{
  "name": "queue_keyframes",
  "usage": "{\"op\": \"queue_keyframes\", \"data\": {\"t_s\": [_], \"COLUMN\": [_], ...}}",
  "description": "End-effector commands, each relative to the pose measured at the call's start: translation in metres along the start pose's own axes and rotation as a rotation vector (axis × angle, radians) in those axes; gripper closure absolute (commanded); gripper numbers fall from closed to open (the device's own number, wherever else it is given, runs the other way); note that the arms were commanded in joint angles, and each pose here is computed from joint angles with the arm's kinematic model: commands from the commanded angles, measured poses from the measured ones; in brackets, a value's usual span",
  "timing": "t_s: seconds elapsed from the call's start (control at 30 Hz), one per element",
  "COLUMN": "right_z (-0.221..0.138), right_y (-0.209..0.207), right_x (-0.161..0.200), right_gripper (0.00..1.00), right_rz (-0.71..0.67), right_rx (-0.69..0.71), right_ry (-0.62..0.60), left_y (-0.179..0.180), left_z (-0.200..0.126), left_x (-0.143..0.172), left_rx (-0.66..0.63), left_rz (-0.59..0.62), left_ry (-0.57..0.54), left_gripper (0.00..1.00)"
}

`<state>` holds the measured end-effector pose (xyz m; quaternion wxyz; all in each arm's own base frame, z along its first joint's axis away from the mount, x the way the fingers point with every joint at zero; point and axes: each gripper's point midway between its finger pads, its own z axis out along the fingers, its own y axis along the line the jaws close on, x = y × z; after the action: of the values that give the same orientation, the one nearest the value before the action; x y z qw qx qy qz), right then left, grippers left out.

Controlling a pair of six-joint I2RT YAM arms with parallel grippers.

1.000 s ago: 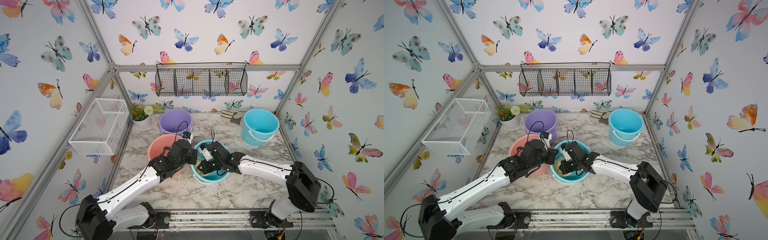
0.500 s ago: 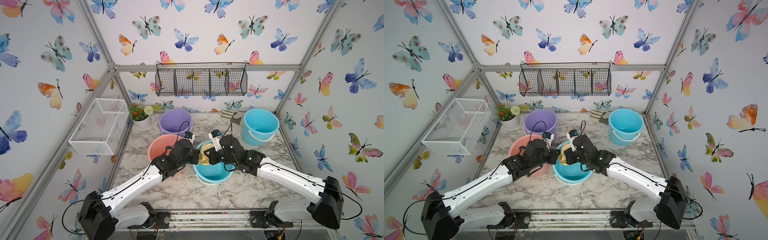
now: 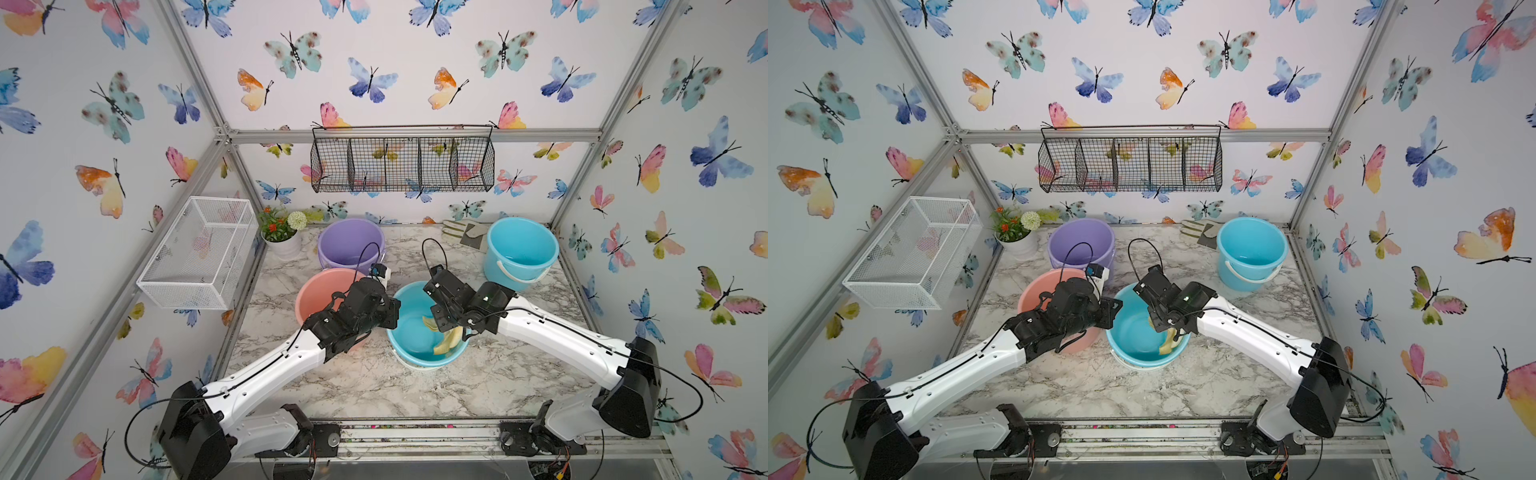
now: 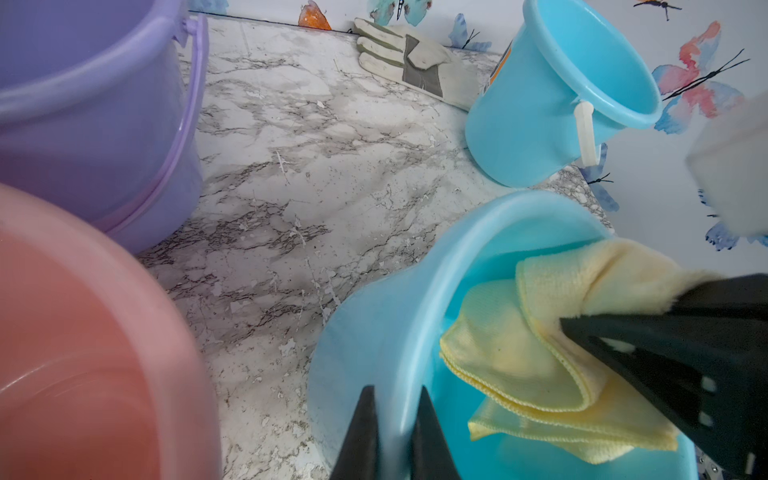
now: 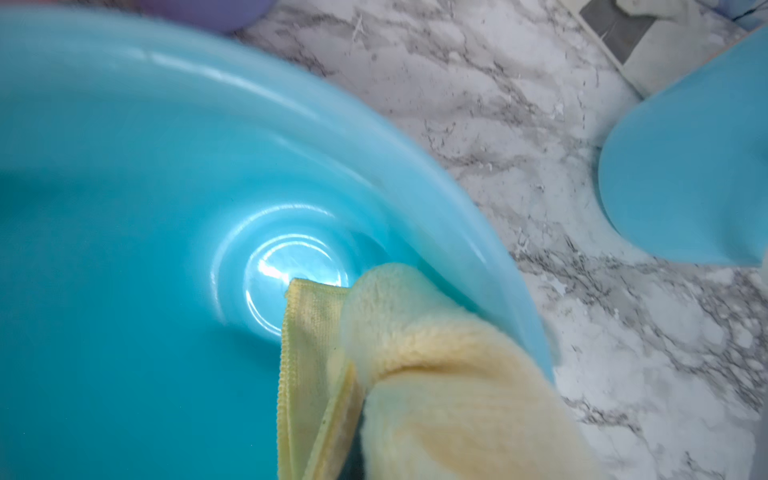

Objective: Wipe the inside of the bucket with a cloth
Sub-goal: Wipe the dirt from the inside of the bucket.

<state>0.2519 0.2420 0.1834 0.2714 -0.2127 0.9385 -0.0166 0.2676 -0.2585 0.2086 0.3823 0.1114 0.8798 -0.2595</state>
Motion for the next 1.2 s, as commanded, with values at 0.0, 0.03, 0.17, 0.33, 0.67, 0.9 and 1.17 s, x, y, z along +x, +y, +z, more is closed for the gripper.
{"op": "queue_keyframes", "data": {"t_s": [0.0,0.03,0.17,0.33,0.67,0.9,1.17], "right_z": [-0.012,-0.014,-0.024,-0.042,-0.058,-0.046,-0.015], "right_y": [-0.019,-0.015,0.007,0.058,0.150,0.141,0.069], "right_x": [0.044,0.053,0.085,0.087,0.007,-0.056,-0.085], "right_gripper": [0.98,0.98,0.98,0.98,0.98,0.98,0.98], "right_rz": [-0.028,-0.025,-0.007,0.016,0.161,0.247,0.234], "right_rx": [0.061,0.035,-0.126,-0.464,-1.017,-0.938,-0.472], "right_ry": [0.192,0.233,0.369,0.363,0.033,-0.298,-0.607], "left_y": [-0.007,-0.007,-0.008,-0.009,-0.014,-0.016,-0.019], "left_z": [-0.002,-0.002,0.000,0.002,0.004,0.003,0.000], "left_x": [-0.007,-0.007,-0.008,-0.008,-0.007,-0.007,-0.010], "left_rx": [0.015,0.013,0.014,0.022,0.047,0.061,0.071], "left_rz": [0.010,0.012,0.012,0.011,0.006,0.008,0.009], "left_ry": [-0.009,-0.009,-0.007,-0.005,0.005,0.006,-0.002], "left_gripper": [1.00,1.00,1.00,1.00,1.00,1.00,1.00]}}
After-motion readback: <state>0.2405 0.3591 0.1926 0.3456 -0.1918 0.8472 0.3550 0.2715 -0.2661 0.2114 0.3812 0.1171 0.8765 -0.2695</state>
